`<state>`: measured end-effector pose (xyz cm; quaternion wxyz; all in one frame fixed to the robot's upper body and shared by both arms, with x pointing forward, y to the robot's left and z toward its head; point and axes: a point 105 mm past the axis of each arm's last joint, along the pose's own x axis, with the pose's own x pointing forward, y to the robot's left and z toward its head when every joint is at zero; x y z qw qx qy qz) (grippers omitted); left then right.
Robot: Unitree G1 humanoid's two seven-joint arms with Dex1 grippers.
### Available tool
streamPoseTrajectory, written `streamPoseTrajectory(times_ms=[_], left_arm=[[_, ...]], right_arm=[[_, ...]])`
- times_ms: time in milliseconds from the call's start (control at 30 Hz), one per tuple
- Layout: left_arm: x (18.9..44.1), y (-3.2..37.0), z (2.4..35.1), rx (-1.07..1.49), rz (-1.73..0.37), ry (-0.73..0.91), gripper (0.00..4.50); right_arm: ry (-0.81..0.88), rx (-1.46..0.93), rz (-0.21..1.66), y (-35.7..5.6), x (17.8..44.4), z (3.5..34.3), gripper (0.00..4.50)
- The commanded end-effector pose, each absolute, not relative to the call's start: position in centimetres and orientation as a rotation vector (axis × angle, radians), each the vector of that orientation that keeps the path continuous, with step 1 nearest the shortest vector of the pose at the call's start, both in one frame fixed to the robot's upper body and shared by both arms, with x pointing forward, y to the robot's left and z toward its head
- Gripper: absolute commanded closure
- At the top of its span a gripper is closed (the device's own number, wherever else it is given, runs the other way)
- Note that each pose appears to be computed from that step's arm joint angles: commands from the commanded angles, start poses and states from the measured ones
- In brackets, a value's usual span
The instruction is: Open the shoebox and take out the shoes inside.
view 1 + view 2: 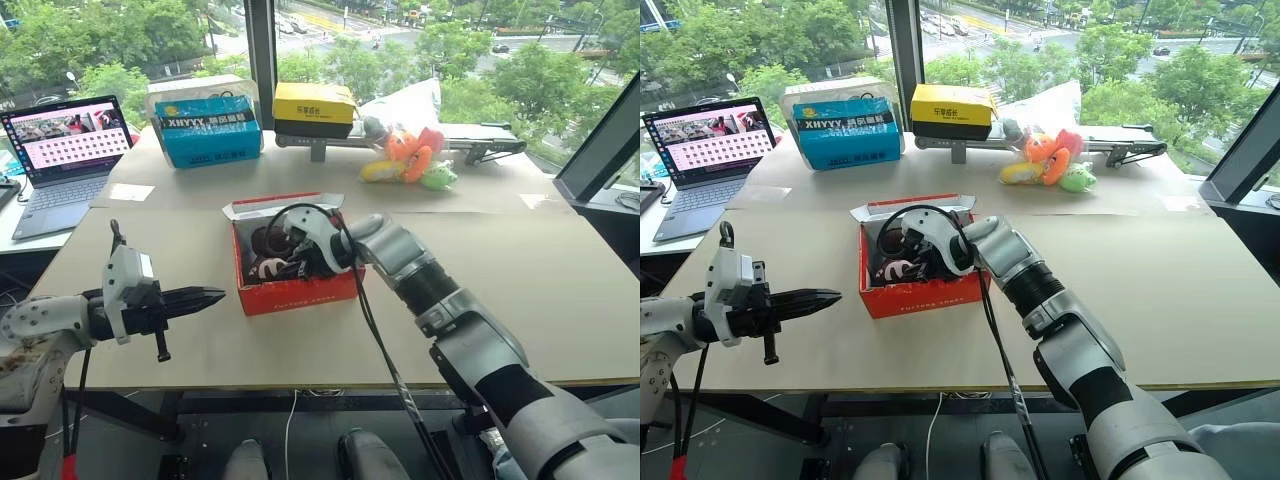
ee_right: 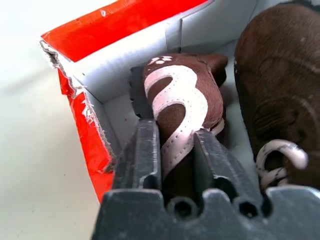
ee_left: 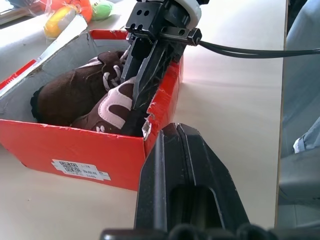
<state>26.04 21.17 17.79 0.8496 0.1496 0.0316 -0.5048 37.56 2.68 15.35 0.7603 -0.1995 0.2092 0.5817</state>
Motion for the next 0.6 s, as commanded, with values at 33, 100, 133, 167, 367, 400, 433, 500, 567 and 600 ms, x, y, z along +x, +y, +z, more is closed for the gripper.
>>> streamPoseTrajectory(times_ms=[33, 100, 133, 167, 367, 400, 433, 500, 567, 600], left_arm=[[26.0, 20.8, 18.9, 0.349, -1.069, 0.022, 4.50], [26.0, 20.8, 18.8, 0.347, -1.072, 0.023, 4.50], [26.0, 20.8, 18.8, 0.346, -1.073, 0.024, 4.50], [26.0, 20.8, 18.8, 0.346, -1.074, 0.025, 4.50], [26.2, 20.8, 18.8, 0.347, -1.077, 0.026, 4.50], [26.2, 20.8, 18.7, 0.347, -1.078, 0.026, 4.50], [26.2, 20.8, 18.7, 0.346, -1.079, 0.026, 4.50], [26.2, 20.7, 18.7, 0.346, -1.081, 0.027, 4.50], [26.2, 20.7, 18.6, 0.344, -1.084, 0.027, 4.50], [26.2, 20.7, 18.6, 0.344, -1.085, 0.028, 4.50]], right_arm=[[0.450, -0.409, 1.172, 1.3, 38.4, 16.7, 3.92], [0.414, -0.371, 1.178, 1.2, 38.0, 18.5, 3.92], [0.399, -0.351, 1.180, 1.1, 37.8, 19.4, 3.92], [0.386, -0.333, 1.181, 0.9, 37.6, 20.1, 3.92], [0.335, -0.257, 1.197, 0.4, 35.7, 23.2, 3.92], [0.330, -0.249, 1.197, 0.3, 35.5, 23.5, 3.92], [0.324, -0.239, 1.196, 0.3, 35.3, 23.7, 3.92], [0.312, -0.211, 1.193, 0.3, 34.9, 24.3, 3.92], [0.296, -0.184, 1.172, 0.1, 35.0, 24.8, 3.92], [0.287, -0.170, 1.157, 0.0, 35.1, 25.0, 3.92]])
